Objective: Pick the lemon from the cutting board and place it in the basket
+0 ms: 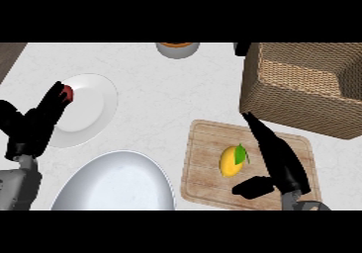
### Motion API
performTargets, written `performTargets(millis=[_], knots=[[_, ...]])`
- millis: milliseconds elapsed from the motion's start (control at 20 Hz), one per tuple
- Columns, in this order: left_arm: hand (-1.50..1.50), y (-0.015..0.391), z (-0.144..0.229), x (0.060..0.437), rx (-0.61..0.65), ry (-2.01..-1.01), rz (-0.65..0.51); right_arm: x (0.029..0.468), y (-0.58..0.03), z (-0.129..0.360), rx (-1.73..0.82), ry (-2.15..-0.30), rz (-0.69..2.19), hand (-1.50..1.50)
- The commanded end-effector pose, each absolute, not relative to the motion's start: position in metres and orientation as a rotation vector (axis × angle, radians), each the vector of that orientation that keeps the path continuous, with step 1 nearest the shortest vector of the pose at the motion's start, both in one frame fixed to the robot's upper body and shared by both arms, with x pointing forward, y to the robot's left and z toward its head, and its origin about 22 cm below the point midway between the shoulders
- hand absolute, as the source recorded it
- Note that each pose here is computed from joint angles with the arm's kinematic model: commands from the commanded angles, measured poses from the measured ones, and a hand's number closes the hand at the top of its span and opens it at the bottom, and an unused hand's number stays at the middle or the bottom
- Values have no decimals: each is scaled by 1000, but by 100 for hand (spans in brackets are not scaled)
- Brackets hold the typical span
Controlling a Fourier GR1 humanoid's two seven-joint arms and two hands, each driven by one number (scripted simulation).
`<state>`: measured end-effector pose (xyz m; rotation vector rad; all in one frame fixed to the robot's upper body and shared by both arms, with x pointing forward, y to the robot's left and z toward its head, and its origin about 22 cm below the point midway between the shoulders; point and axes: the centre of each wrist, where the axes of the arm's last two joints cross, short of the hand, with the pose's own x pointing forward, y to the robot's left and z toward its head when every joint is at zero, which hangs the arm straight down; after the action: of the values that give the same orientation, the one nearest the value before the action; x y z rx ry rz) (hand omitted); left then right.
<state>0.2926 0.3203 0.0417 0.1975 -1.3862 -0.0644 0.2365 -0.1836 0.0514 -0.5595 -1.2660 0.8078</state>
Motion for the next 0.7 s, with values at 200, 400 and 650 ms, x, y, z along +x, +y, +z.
performTargets(millis=[200,400,650], knots=[[0,321,43,288,187,-1383,-65,244,-174,57,-534,-1271,840,-150],[0,311,28,276,201,-1388,-86,228,-166,29,-616,-1220,865,-150],[0,313,36,294,201,-1376,-64,227,-159,24,-633,-1212,878,-150]])
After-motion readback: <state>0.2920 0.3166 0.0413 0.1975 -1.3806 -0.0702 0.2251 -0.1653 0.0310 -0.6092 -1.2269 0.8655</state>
